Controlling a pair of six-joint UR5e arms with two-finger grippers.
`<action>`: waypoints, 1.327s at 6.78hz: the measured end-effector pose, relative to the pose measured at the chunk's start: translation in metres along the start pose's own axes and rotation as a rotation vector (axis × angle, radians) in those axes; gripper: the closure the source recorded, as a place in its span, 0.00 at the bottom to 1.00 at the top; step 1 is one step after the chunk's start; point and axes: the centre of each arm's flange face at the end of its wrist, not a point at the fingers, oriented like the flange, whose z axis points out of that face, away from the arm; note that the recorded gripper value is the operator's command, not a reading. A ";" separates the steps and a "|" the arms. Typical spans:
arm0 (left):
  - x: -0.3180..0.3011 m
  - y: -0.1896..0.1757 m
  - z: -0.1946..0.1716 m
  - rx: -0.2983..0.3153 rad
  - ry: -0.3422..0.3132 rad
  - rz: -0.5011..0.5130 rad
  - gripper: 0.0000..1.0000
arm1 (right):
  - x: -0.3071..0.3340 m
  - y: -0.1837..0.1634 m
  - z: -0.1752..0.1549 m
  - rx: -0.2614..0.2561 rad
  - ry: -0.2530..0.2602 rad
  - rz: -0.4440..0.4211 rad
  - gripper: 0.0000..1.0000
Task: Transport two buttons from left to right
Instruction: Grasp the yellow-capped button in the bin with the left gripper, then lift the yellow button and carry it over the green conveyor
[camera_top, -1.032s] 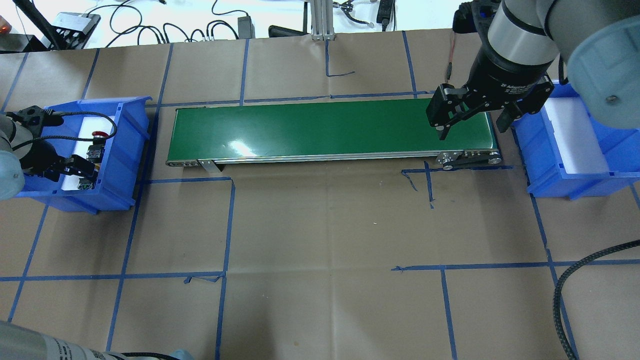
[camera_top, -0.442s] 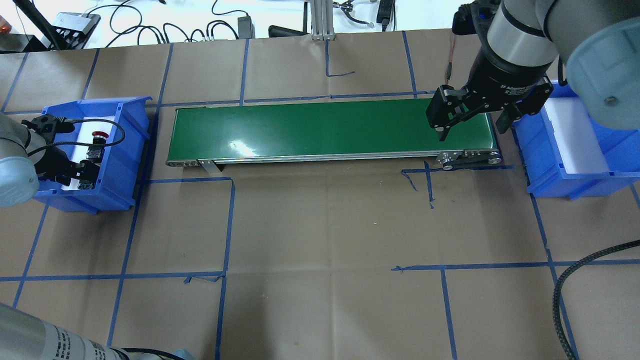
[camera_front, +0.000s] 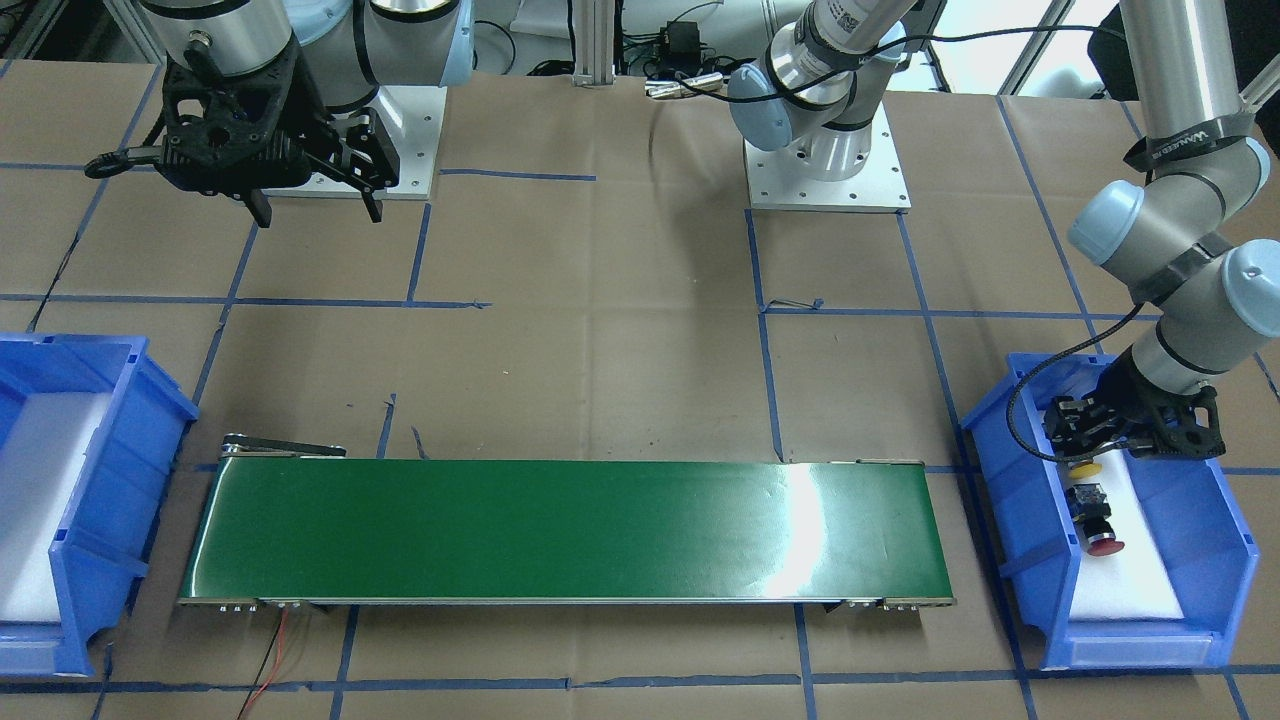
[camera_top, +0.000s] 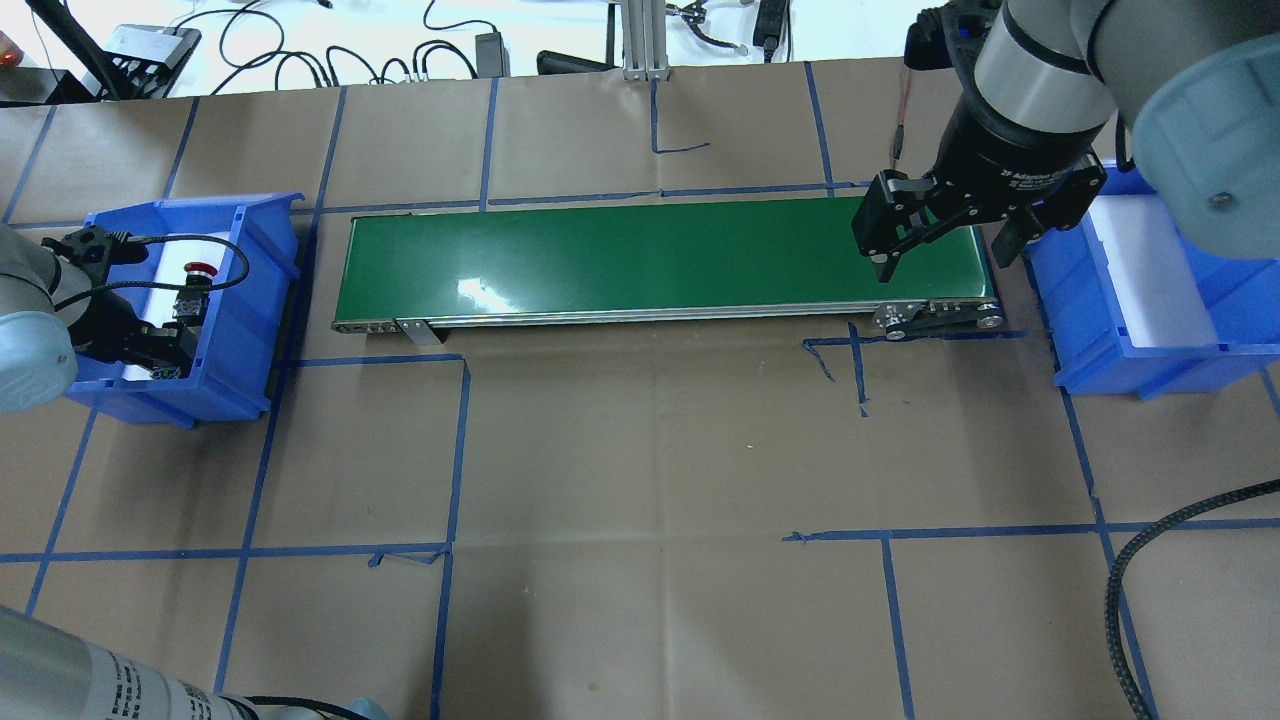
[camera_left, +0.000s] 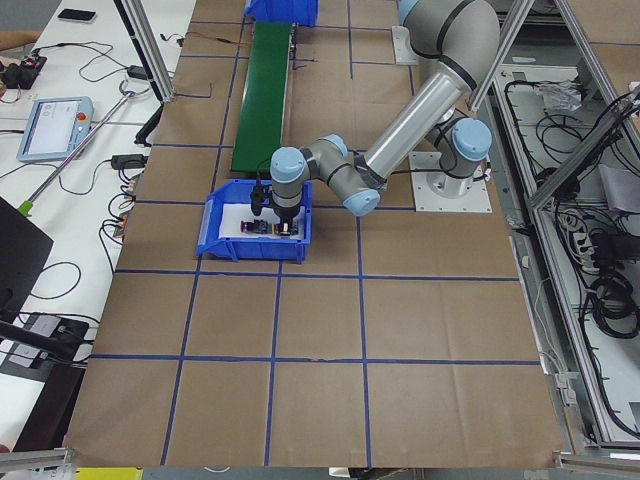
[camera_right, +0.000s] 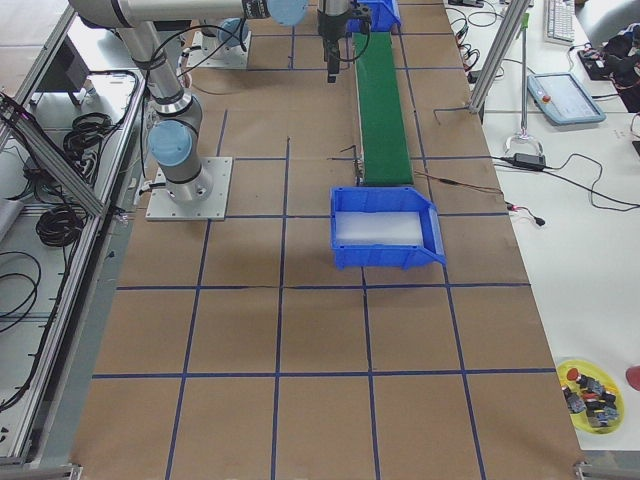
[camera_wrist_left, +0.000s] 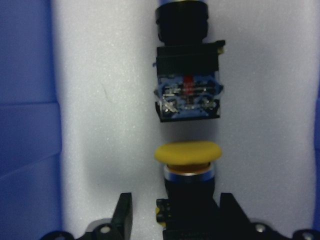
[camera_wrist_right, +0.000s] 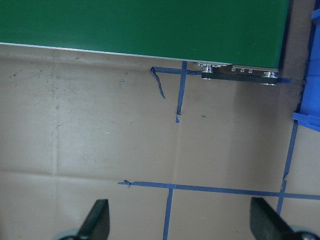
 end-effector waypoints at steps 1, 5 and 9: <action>-0.001 -0.002 -0.006 0.010 -0.004 -0.002 0.93 | 0.000 0.000 0.000 0.000 0.000 0.000 0.00; 0.001 -0.033 -0.114 0.030 0.017 0.024 0.93 | 0.000 0.000 0.000 0.000 0.000 0.000 0.00; 0.042 -0.070 -0.184 -0.003 0.043 0.054 0.92 | 0.001 0.000 0.001 -0.004 0.000 0.001 0.00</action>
